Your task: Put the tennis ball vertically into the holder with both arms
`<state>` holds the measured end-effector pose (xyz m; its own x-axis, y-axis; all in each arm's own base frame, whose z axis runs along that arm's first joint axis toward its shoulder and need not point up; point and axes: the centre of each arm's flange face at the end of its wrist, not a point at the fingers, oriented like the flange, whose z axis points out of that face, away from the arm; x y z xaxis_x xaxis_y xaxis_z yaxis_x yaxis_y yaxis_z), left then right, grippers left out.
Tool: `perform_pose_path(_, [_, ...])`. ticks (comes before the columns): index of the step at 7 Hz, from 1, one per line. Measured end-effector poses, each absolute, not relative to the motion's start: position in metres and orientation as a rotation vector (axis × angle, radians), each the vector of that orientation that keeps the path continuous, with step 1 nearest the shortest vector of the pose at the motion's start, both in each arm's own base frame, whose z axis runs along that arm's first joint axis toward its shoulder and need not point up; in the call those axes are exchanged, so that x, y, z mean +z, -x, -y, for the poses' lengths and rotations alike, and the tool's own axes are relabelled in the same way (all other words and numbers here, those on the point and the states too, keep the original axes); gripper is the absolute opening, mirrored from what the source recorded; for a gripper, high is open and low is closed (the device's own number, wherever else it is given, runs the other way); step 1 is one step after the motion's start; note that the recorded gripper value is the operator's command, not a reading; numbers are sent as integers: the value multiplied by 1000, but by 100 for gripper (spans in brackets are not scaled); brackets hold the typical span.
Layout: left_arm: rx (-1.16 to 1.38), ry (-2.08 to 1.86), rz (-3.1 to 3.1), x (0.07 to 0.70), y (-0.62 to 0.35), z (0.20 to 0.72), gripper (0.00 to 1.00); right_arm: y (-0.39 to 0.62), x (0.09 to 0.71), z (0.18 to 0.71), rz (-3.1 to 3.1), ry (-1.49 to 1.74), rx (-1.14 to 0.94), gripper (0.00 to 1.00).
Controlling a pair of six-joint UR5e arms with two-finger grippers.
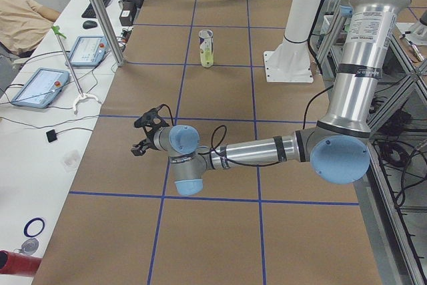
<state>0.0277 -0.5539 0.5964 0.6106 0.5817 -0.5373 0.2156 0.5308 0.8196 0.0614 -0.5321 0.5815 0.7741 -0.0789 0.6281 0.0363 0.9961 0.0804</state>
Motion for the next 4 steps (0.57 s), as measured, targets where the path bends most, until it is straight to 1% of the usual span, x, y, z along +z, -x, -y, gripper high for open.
perform_pose_path(2, [242, -960, -919, 607, -3, 553, 99, -62, 577, 510, 681, -66, -61, 100])
perform_pose_path(4, [251, -867, -965, 613, 17, 550, 99, -62, 576, 507, 681, -68, -61, 100])
